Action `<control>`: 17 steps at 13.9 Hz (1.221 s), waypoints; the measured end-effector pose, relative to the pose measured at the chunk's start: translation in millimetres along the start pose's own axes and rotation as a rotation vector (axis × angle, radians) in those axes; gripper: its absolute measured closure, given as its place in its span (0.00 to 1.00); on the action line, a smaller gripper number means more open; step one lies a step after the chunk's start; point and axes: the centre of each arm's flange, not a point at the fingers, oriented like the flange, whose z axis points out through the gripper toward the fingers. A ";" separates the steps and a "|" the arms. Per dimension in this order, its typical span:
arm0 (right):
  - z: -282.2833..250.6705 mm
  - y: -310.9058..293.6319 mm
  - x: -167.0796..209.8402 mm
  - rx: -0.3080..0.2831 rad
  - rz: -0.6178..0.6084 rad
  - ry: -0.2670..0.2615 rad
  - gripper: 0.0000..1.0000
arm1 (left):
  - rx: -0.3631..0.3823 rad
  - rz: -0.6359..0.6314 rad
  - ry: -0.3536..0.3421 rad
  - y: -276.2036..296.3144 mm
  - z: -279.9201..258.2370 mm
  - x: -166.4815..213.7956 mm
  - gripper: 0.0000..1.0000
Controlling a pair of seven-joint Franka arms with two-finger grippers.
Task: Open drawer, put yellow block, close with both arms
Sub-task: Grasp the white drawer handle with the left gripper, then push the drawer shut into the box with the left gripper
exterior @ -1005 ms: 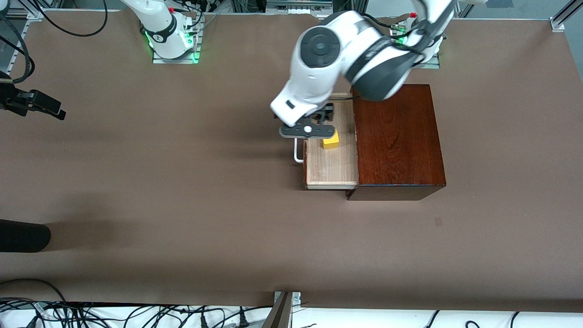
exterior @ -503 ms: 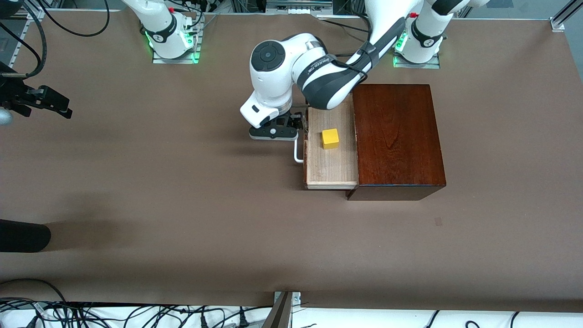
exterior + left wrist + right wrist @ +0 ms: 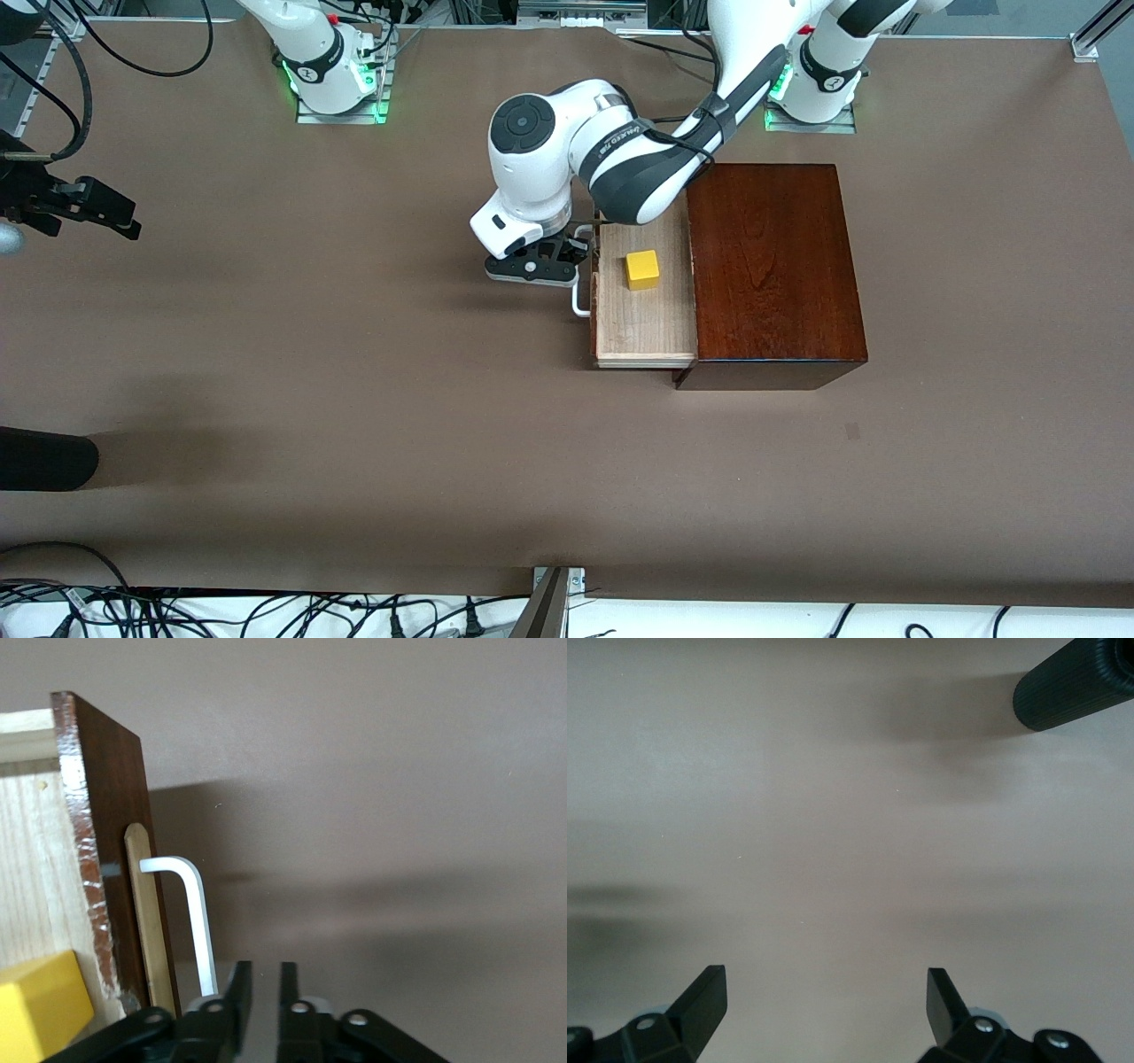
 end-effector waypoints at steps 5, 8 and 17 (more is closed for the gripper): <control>0.5 0.2 0.2 0.000 0.006 -0.001 0.00 | 0.016 0.096 -0.008 -16.4 11.7 13.4 0.99; 1.1 0.1 0.1 0.001 0.006 -0.004 0.00 | 0.020 0.087 -0.007 -36.9 13.0 28.5 0.99; 11.4 -3.8 -3.9 0.036 0.021 -0.073 0.00 | 0.012 0.170 -0.013 -71.8 13.7 51.9 0.99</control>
